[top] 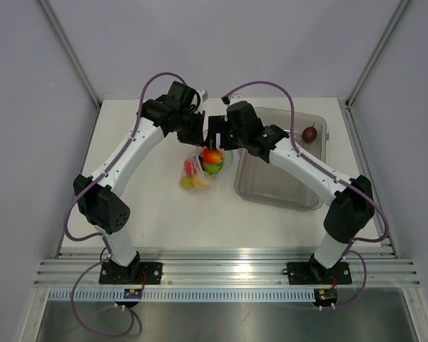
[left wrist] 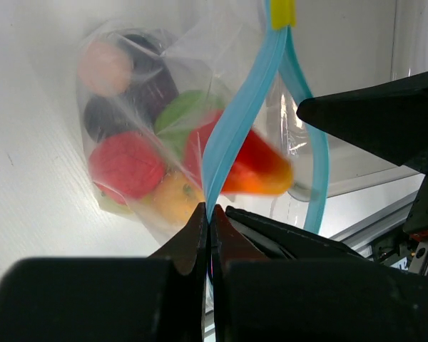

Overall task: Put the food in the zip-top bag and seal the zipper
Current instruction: Place the fake fruit in the zipper food storage bag, then pick up the fake fruit from the bin.

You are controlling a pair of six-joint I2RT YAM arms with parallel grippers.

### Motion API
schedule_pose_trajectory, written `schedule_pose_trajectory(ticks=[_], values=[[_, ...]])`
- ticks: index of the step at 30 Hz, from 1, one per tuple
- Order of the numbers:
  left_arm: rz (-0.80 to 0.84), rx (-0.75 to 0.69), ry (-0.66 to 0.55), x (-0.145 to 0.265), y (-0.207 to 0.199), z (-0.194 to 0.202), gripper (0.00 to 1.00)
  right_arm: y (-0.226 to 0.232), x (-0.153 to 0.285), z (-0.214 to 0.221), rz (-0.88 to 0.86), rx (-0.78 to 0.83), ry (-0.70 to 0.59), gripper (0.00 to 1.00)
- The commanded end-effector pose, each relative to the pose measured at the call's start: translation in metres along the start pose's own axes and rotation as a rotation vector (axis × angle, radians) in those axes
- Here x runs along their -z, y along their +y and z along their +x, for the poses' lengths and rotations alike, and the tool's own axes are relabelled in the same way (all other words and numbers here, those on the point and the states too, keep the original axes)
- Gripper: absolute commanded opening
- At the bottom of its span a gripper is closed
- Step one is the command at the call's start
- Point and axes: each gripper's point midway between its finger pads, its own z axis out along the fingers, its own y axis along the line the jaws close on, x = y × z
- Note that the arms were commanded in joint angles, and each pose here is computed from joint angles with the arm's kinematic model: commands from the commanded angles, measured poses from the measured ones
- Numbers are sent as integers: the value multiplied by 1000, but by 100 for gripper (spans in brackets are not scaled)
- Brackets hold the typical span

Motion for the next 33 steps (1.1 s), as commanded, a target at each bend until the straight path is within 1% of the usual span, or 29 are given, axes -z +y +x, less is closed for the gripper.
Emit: schedule_pose_trajectory(ticks=[1,5,8,9,10,12,13,14,16,17,19,20,21,22,23,24,25,26,28,29,31,32,33], values=[[58,-12,-70,18,-15,-12,0,13,10,-28,-23,7,-77,85],[60,-14,-70,17,-15,-13,0,12,14,-31,-15,8,-86,86],[52,-18,-69,17,-13,-12,0,-6,23,-37,68,22,-140,84],[48,-17,-67,16,-12,-12,0,-21,36,-50,150,21,-203,83],[46,-18,-66,16,-12,-11,0,-34,39,-48,201,31,-211,83],[45,-19,-68,17,-11,-11,0,-73,57,-61,299,0,-250,81],[45,-19,-68,17,-11,-11,0,-94,59,-56,335,-23,-238,81],[46,-20,-68,17,-11,-10,0,-125,66,-63,387,-64,-254,80],[46,-20,-68,16,-11,-10,0,-161,73,-59,461,-81,-261,79],[45,-19,-70,16,-11,-11,0,-192,74,-57,540,-67,-241,79],[41,-17,-72,16,-11,-11,0,-232,78,-52,701,-31,-216,80],[42,-18,-74,16,-11,-12,0,-256,69,-42,770,12,-160,81],[42,-18,-75,17,-11,-12,0,-284,73,-39,841,1,-142,81],[40,-20,-74,16,-10,-12,0,-298,71,-40,867,9,-128,82],[38,-22,-77,17,-10,-12,0,-315,60,-30,897,17,-85,82],[30,-25,-78,17,-9,-13,0,-331,61,-34,924,10,-84,82],[26,-27,-77,16,-8,-13,0,-338,56,-34,934,27,-69,82],[20,-29,-79,17,-7,-13,0,-352,45,-24,964,40,-26,82],[18,-34,-78,17,-6,-13,0,-367,38,-31,996,65,-11,83],[18,-33,-77,16,-6,-13,0,-377,28,-23,1019,74,22,83],[13,-33,-72,14,-5,-12,0,-388,24,-30,1048,99,27,83],[9,-32,-68,13,-4,-11,0,-397,19,-25,1078,116,49,83],[14,-33,-68,13,-5,-10,0,-399,17,-32,1087,122,32,83]])
